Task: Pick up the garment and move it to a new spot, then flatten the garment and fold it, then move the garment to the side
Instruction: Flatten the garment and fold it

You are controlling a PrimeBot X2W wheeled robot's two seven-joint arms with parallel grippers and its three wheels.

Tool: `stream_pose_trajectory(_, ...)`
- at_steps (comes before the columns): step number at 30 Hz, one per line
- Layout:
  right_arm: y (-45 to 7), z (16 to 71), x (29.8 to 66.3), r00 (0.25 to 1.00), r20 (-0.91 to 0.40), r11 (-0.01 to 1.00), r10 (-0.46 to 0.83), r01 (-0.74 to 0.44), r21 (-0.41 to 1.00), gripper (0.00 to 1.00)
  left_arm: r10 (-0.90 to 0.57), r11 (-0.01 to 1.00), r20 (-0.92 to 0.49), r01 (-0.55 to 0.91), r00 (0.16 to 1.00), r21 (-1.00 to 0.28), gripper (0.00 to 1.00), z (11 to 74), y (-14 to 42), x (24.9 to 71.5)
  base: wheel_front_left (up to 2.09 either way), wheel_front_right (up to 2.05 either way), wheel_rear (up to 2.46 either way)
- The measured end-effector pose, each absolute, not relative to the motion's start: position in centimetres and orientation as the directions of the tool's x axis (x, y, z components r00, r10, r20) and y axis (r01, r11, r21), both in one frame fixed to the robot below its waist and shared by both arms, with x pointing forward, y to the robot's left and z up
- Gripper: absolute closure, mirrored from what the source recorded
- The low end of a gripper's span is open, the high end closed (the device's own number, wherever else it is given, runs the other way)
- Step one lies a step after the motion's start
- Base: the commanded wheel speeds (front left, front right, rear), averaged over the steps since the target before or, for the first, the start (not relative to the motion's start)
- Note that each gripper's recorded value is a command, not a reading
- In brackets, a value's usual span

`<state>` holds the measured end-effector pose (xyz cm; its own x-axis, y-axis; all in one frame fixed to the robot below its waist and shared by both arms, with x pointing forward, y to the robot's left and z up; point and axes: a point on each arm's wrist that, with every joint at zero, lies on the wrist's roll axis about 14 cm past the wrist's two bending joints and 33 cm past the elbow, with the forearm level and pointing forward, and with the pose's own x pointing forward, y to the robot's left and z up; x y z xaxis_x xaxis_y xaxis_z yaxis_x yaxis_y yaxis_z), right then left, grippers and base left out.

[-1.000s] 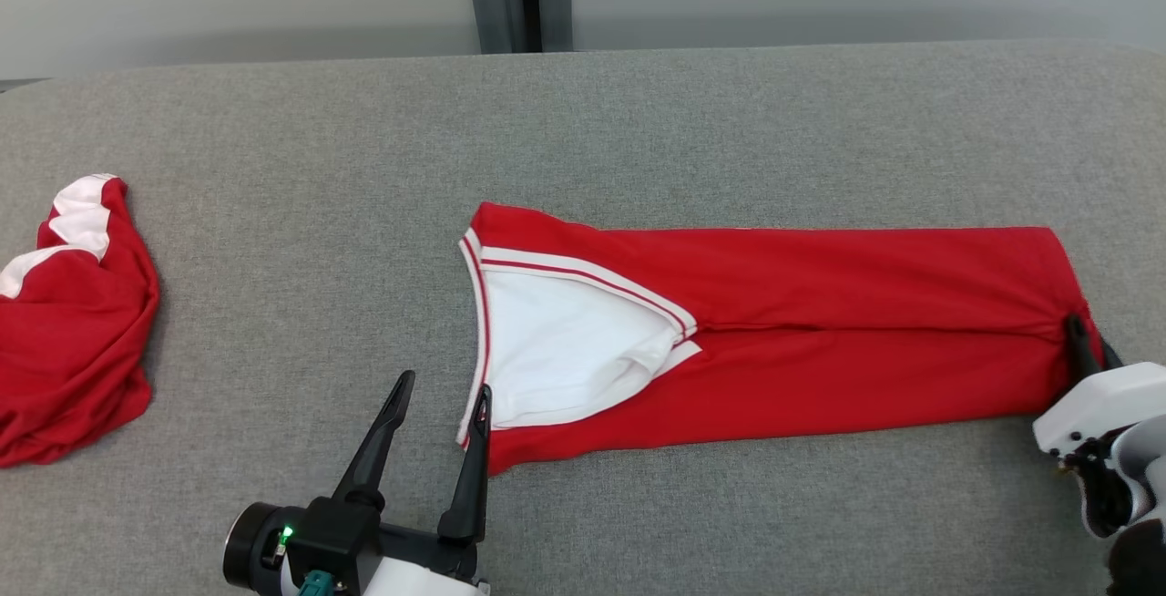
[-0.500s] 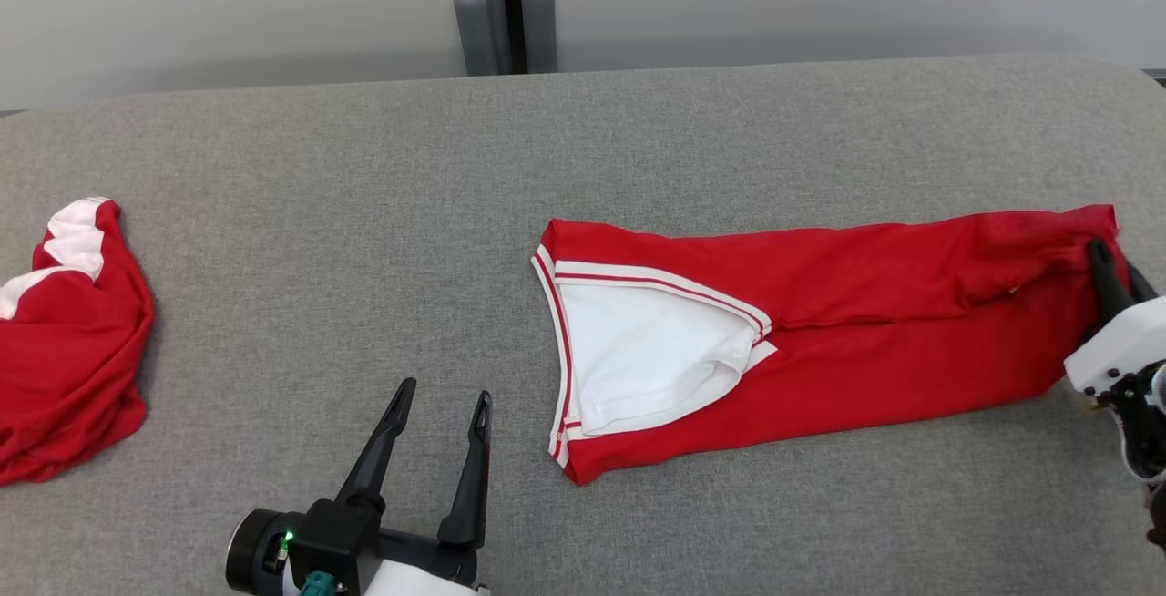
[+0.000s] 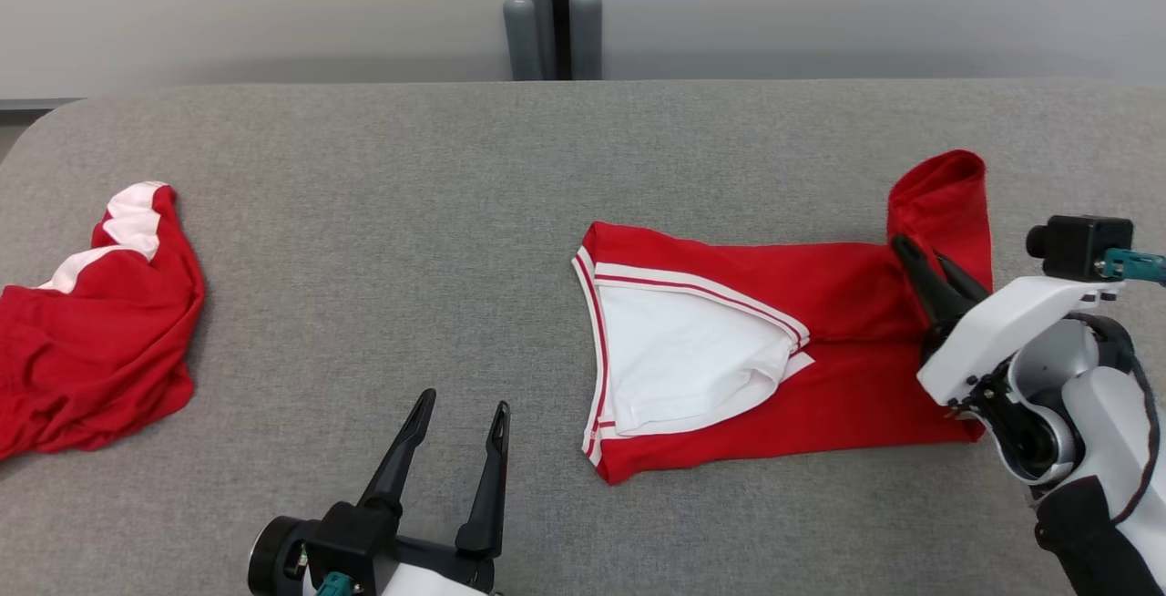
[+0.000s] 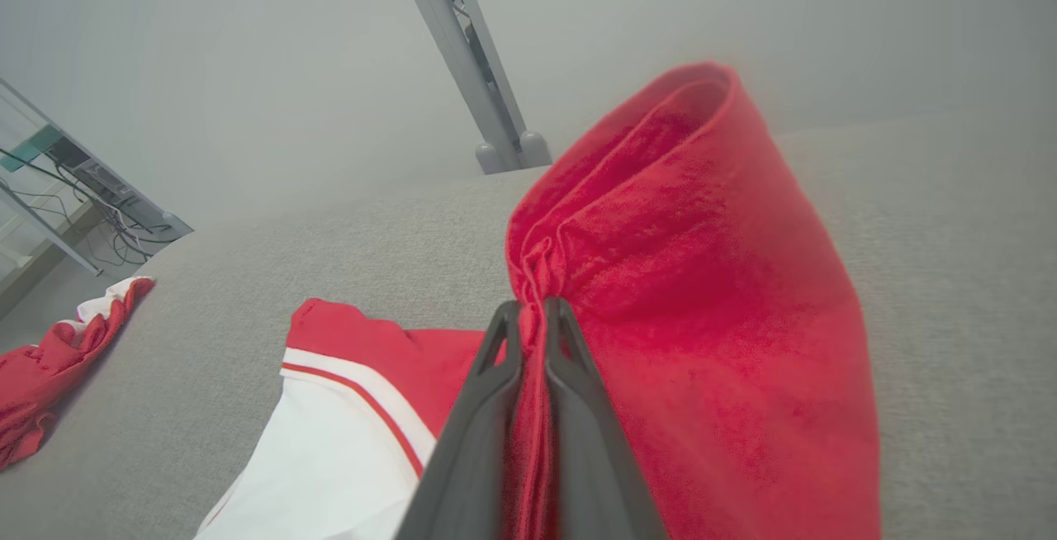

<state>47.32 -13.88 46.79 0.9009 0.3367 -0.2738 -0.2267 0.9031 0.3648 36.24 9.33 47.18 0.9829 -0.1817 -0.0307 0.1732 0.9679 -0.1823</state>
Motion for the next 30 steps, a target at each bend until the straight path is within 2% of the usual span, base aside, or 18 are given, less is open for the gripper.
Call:
stream_pose_trajectory(5,-10.4,47.1,47.5,0.871,-0.269,0.88,0.412,-0.303,0.366,1.0,-0.156,0.97,-0.037,0.146,0.987,-0.192,0.0,47.1,10.0,35.9,0.0,0.0,0.0)
stream_pose_trajectory(15,-1.7,46.6,46.2,0.758,-0.297,0.797,0.581,-0.456,0.395,1.0,-0.084,0.977,-0.047,0.073,0.995,-0.198,0.0,47.0,11.9,35.2,0.0,0.0,0.0)
stream_pose_trajectory(30,4.3,42.9,44.5,0.637,-0.391,0.744,0.664,-0.515,0.424,1.0,-0.008,0.98,-0.068,-0.005,0.998,-0.197,0.0,46.6,14.1,34.6,0.0,0.0,0.0)
